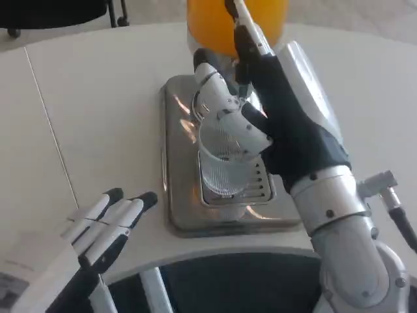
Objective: Grasp the cup under the faucet to collect the drink, then remove the cup.
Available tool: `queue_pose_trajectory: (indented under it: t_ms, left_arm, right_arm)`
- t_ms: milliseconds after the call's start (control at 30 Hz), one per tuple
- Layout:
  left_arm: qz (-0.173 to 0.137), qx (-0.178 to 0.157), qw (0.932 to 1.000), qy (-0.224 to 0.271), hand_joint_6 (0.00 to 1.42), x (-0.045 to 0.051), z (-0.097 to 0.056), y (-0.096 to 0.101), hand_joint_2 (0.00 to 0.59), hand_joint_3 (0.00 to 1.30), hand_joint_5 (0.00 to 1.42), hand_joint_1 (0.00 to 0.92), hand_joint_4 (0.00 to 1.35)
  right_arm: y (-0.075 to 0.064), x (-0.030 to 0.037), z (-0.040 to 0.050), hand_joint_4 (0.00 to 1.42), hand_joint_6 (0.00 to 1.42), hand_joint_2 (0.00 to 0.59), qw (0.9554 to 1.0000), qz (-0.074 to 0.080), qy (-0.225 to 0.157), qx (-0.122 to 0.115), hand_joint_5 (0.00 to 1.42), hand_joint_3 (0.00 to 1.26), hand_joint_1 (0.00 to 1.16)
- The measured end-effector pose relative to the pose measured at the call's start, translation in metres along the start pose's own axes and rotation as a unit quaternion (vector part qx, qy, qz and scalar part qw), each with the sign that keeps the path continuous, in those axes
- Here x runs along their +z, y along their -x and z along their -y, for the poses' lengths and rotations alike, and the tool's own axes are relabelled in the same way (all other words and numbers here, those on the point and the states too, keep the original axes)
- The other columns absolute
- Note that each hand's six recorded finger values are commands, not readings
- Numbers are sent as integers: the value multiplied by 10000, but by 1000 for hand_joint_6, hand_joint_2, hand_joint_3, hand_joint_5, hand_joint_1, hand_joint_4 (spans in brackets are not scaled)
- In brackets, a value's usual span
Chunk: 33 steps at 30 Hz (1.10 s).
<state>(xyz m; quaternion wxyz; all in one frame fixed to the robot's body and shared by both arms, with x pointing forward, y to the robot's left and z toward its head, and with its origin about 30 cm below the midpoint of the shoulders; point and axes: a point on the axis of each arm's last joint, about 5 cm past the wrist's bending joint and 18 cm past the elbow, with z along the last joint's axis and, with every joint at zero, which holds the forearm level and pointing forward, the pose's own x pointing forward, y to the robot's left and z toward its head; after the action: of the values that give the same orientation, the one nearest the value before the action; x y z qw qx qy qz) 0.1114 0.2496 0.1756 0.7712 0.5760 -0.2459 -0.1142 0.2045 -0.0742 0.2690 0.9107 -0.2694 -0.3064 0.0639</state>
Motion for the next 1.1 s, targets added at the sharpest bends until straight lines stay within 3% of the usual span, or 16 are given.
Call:
queue_pose_trajectory:
  t_ms: [267,367,733,1100]
  left_arm:
    - [30,-65,10000,56,112,8,28,-44,97,38,1,6,0]
    - [16,-51,10000,57,112,2,28,-54,97,38,2,1,0]
    - [-99,-57,9997,225,120,-45,48,-57,94,39,2,0,0]
    - [-109,-46,9996,250,125,-66,47,-84,93,39,2,0,0]
  right_arm:
    - [58,2,-11,0,0,538,10000,-35,39,45,0,0,148]
    - [77,-25,-17,0,0,538,9998,-132,64,98,0,0,149]
    - [34,-60,-15,0,0,541,9991,-157,344,202,0,0,149]
    - [-26,-106,-33,0,0,541,9976,-45,590,371,0,0,140]
